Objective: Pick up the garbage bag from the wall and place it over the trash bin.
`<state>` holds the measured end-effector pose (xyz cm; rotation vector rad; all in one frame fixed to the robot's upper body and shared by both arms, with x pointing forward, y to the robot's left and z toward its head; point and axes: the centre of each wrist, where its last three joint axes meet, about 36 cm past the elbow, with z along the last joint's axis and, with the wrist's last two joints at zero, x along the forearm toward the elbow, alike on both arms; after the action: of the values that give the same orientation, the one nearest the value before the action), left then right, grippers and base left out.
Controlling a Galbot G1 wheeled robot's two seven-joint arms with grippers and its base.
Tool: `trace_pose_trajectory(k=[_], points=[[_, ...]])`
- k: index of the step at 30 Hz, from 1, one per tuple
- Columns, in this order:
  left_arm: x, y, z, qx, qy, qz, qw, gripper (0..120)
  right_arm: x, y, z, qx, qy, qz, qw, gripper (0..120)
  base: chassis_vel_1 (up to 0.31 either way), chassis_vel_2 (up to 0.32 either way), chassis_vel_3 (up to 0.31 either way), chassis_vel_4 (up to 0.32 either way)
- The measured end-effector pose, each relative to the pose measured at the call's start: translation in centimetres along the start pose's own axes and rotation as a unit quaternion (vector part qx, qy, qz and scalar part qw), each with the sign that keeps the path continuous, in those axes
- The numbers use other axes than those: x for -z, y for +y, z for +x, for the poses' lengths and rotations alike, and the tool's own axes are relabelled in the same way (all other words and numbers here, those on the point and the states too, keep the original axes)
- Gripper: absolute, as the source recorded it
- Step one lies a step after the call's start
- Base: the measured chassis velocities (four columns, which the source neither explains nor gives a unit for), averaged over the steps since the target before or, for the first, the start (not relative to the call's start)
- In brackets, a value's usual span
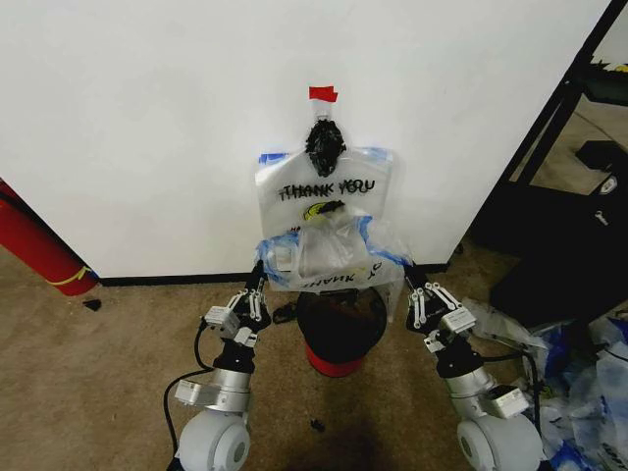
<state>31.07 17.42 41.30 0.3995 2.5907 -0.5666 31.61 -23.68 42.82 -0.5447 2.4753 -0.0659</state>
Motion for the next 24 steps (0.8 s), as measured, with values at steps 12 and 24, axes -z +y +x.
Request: trace_pose_trajectory(k=[12, 24], points=[[5.1, -3.5, 0.3, -0.028, -0.029, 0.028, 0.9988, 0, 2.6, 0.6, -0.8, -0.01, -0.049, -0.016, 0.999, 0, 0.0, 0.0, 0.0, 0.0], [6.3, -4.3, 0.5, -0.037, -0.029, 0.028, 0.9985, 0, 3.8, 0.2, -1.0, -0.011, -0.066, -0.015, 0.998, 0, 0.0, 0.0, 0.0, 0.0]])
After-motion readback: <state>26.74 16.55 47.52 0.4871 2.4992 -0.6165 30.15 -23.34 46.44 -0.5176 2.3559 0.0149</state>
